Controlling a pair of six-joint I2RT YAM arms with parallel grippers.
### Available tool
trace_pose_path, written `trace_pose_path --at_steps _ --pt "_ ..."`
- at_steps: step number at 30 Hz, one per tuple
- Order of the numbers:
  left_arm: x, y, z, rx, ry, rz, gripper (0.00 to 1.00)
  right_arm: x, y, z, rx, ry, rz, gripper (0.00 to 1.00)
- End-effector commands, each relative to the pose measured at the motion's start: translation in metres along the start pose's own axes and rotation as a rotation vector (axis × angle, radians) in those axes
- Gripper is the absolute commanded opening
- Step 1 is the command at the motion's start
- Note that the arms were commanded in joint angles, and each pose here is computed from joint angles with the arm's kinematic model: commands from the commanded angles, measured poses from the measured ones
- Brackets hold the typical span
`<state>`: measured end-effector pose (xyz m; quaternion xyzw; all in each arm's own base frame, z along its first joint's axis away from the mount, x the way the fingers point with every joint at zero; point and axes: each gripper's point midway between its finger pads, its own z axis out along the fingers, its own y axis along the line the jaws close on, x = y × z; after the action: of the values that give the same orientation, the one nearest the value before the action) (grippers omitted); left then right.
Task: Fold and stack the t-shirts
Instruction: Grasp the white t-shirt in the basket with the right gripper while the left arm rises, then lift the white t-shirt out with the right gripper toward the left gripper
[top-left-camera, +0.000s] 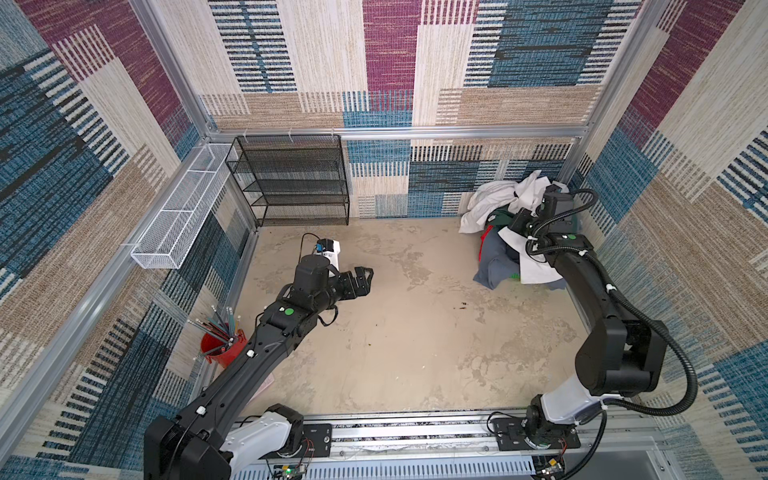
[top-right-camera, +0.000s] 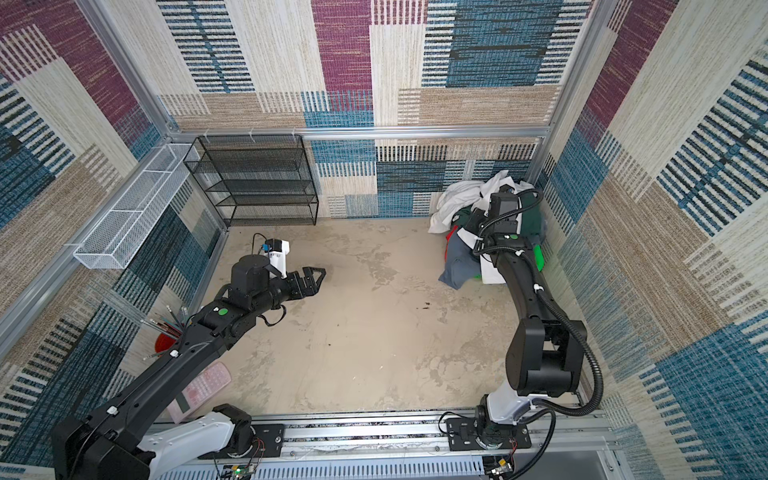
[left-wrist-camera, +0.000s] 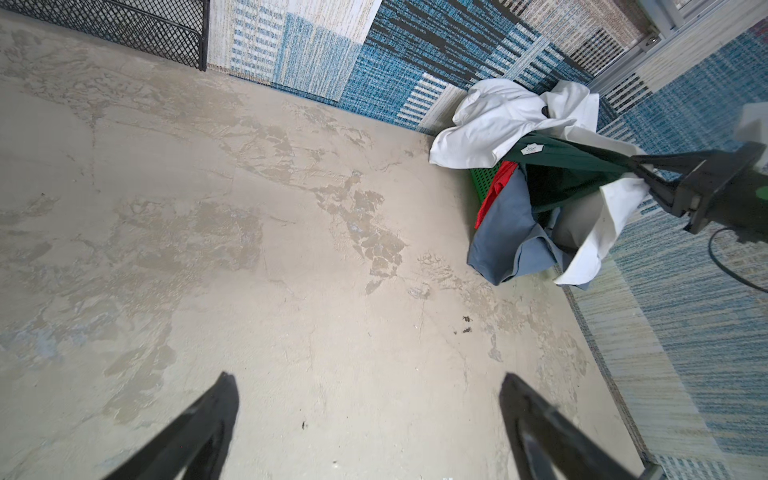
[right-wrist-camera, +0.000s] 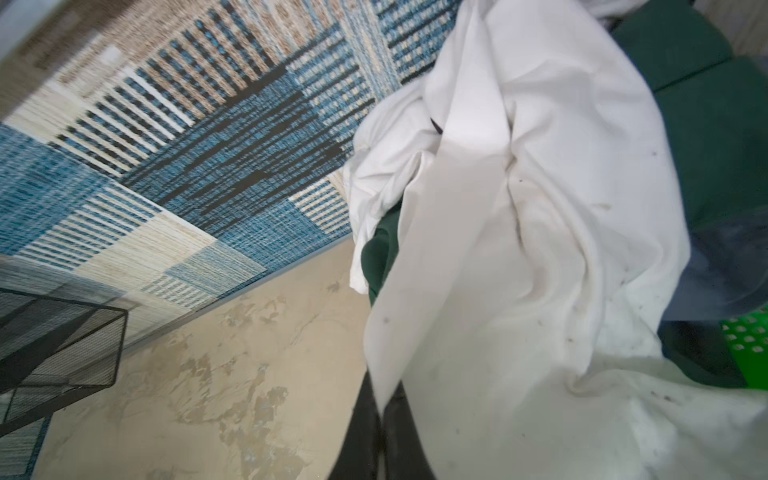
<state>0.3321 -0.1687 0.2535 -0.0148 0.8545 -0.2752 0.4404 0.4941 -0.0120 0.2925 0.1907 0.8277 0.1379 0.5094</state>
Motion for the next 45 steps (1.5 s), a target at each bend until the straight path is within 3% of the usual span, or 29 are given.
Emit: trace_pose_path --at_steps 1,10,15,19,27,31,39,45 --pt "-0.008 -0.006 0.001 0.019 -0.024 -0.005 0.99 -0.025 0.04 -0.021 -0.146 -0.055 -0.016 0.0" --pt "0.005 0.011 0.007 -0.032 -0.012 -0.048 0.99 -0.03 0.16 -0.054 -0.478 -0.041 -0.218 0.0" --pt "0.0 0.013 0.002 -0.06 -0.027 -0.033 0.99 -0.022 0.235 -0.1 -0.709 -0.057 -0.34 0.0" --pt "-0.004 0.017 -0.003 -0.082 -0.05 -0.031 0.99 -0.014 0.267 -0.139 -0.895 -0.052 -0.374 0.0" --pt "-0.004 0.021 -0.007 -0.098 -0.073 -0.044 0.99 -0.003 0.284 -0.19 -1.096 -0.068 -0.367 0.0" --pt "-0.004 0.013 -0.002 -0.044 -0.079 -0.055 0.99 0.007 0.279 -0.191 -1.1 -0.038 -0.342 0.0" --pt "-0.009 -0.067 0.029 0.314 -0.009 -0.008 0.99 0.048 0.255 -0.162 -1.035 0.079 -0.256 0.0" --pt "-0.016 -0.124 0.055 0.481 -0.044 0.096 0.99 0.07 0.246 -0.158 -1.048 0.156 -0.172 0.0"
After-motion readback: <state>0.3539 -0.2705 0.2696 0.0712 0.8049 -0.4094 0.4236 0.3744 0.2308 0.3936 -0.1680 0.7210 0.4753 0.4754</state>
